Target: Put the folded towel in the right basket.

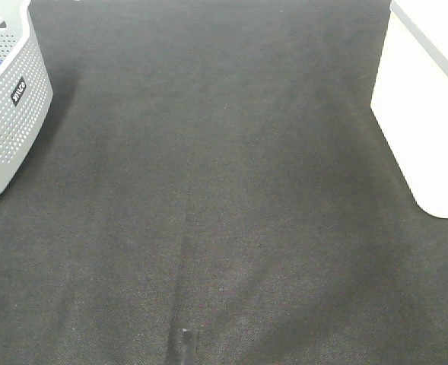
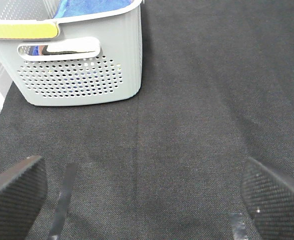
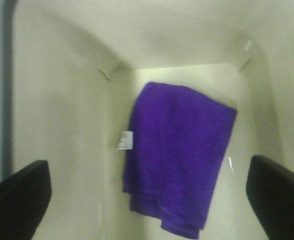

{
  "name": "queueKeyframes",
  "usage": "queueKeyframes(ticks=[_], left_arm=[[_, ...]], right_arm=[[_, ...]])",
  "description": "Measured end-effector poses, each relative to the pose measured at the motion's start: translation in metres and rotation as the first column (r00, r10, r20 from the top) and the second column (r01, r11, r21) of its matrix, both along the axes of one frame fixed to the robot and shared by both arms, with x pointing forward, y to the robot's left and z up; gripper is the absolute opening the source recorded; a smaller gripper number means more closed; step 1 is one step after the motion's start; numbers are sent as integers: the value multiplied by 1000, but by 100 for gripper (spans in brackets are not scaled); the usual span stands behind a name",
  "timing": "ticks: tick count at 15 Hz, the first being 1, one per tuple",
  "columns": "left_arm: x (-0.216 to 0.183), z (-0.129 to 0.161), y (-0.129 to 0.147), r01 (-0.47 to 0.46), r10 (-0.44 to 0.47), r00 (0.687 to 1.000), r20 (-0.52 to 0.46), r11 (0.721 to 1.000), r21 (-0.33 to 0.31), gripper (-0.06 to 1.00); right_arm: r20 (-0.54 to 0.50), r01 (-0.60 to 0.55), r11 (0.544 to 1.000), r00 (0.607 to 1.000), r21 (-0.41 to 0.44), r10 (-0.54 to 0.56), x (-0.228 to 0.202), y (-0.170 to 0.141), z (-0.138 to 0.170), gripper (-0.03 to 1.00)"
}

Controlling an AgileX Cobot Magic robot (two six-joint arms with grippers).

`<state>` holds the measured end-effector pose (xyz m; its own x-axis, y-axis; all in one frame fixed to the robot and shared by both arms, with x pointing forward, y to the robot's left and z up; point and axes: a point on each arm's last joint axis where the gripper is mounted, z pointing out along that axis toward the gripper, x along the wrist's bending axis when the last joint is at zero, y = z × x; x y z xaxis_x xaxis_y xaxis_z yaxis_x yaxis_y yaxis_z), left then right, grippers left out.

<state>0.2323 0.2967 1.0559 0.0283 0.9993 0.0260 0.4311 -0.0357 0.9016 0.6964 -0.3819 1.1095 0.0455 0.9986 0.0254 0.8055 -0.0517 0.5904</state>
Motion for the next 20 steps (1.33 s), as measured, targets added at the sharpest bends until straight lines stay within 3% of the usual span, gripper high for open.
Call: queueKeyframes(ticks=[4,6,11,13,14,17,20], left_arm=[[0,0,0,0,0,1000,0,1000,0,99],[0,0,0,0,0,1000,0,1000,0,99],[0,0,0,0,0,1000,0,1000,0,99],[0,0,0,0,0,1000,0,1000,0,99],[0,0,0,0,0,1000,0,1000,0,99],[0,0,0,0,0,1000,0,1000,0,99],[0,0,0,0,0,1000,0,1000,0,99]], right_arm=[[117,-251,968,961,-16,251,-1,128,41,98],[95,-300,954,949,-19,300,-6,159,40,98],[-8,-266,963,964,-51,266,-19,150,40,97],[-41,-250,968,968,-37,248,-43,146,45,96],[-58,-241,970,969,-29,239,-67,143,48,96],[66,-199,980,978,-19,200,-187,124,48,96],[158,-217,975,962,-47,222,-300,108,17,96]])
